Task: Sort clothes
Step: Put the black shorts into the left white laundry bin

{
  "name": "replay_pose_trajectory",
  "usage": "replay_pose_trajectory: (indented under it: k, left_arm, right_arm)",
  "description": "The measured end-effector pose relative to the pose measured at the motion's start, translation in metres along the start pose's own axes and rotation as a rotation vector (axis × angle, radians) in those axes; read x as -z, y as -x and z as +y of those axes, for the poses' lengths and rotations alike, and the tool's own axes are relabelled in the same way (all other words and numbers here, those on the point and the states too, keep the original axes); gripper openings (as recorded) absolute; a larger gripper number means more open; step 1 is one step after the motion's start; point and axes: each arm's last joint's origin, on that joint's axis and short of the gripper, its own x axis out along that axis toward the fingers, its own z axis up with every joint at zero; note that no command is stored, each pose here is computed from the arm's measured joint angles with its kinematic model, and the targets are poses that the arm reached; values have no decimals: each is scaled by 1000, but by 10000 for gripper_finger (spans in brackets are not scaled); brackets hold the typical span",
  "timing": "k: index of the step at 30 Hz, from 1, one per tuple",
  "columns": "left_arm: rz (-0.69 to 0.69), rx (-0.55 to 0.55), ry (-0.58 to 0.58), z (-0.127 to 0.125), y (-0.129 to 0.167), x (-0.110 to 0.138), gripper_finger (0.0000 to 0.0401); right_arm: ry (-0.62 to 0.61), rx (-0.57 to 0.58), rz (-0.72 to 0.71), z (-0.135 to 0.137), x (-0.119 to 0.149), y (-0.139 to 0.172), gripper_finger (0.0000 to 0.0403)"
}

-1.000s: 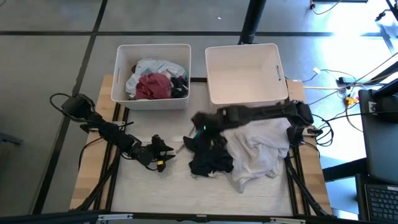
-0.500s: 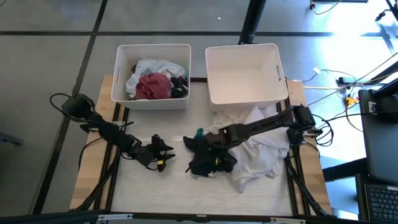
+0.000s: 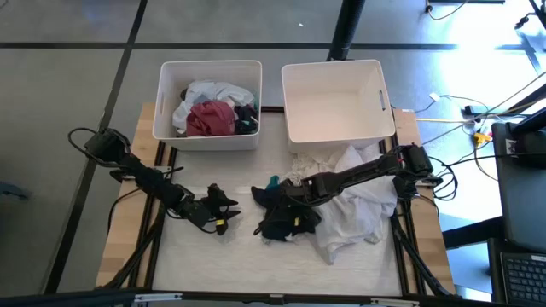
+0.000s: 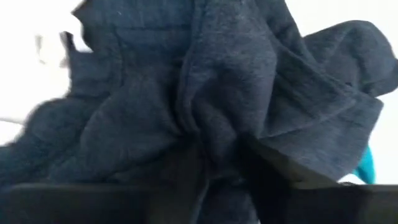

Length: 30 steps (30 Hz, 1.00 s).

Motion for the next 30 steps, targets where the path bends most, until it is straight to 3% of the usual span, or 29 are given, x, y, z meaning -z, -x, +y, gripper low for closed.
replay_pose_trajectory:
  k: [4, 6, 10, 13, 19, 30]
  left_arm:
    - [-2, -2, -1, 0, 0, 0, 169]
    - [-2, -2, -1, 0, 0, 0, 169]
    - [-2, -2, 1, 0, 0, 0, 169]
    - [-2, -2, 1, 0, 0, 0, 169]
    - [-2, -2, 1, 0, 0, 0, 169]
    - [8, -11, 0, 1, 0, 1, 169]
  right_arm:
    - [14, 46, 22, -1, 0, 0, 30]
    - [28, 65, 34, -2, 1, 0, 11]
    - [38, 80, 36, -4, -1, 2, 23]
    - [63, 100, 7, -9, -9, 10, 9]
    - [139, 166, -56, -22, -31, 46, 8]
    - [270, 520, -114, -63, -69, 135, 3]
